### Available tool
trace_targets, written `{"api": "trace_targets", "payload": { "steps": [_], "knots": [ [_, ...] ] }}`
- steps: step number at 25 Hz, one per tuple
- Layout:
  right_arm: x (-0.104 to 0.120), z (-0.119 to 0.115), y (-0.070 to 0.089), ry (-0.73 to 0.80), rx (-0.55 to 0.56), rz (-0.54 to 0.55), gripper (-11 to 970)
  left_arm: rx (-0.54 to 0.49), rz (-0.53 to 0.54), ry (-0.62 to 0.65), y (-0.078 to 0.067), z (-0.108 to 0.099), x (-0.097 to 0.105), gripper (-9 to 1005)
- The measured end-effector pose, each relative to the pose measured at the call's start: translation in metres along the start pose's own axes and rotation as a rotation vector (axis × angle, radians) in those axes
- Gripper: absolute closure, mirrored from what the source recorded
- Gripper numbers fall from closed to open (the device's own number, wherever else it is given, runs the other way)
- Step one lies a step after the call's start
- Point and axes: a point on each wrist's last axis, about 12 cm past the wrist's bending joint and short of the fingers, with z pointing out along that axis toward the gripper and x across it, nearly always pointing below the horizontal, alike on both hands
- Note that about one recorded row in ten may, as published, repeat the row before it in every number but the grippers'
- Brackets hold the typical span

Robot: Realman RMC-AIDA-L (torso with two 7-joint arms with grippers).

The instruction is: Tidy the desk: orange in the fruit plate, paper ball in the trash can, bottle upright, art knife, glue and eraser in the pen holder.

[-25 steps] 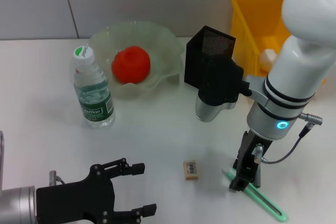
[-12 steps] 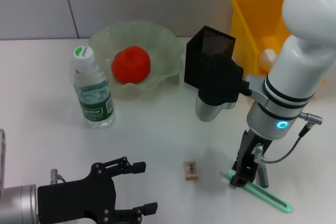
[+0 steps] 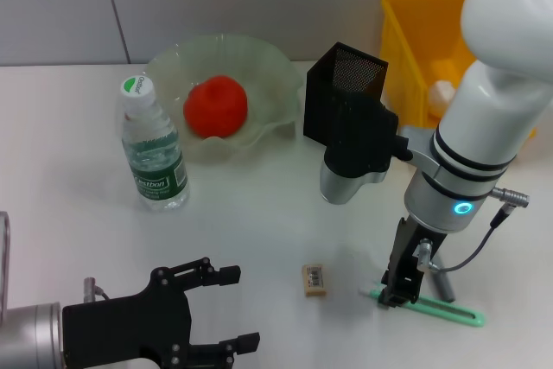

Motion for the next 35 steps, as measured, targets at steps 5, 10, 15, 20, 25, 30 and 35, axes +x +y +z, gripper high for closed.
{"api": "trace_targets", "payload": {
  "steps": [5,10,15,20,25,30,35],
  "knots": [
    [0.000,0.000,0.000,0.000,-0.001,0.000,761,0.001,0.000,-0.001,0.000,0.000,0.000,169],
    [0.000,0.000,0.000,-0.001,-0.002,-0.001,769,0.001,0.002,-0.001,0.001,0.001,-0.001,169],
    [0.000,0.001,0.001,0.004,-0.001,-0.004,777,0.000,0.002,-0.002,0.001,0.001,-0.001,169],
    [-0.001,0.000,0.001,0.004,0.002,-0.010,785,-0.002,0.002,-0.003,0.001,0.001,-0.001,169],
    [-0.002,-0.004,0.001,-0.016,0.003,-0.010,793,-0.002,0.001,-0.003,0.001,0.000,-0.001,169],
    [-0.001,-0.022,-0.002,-0.094,-0.007,0.016,791,-0.003,-0.001,-0.003,0.001,0.000,-0.001,169],
    [0.010,-0.054,-0.013,-0.278,-0.012,0.077,792,-0.003,-0.008,-0.002,0.001,0.001,-0.001,169]
  ]
}}
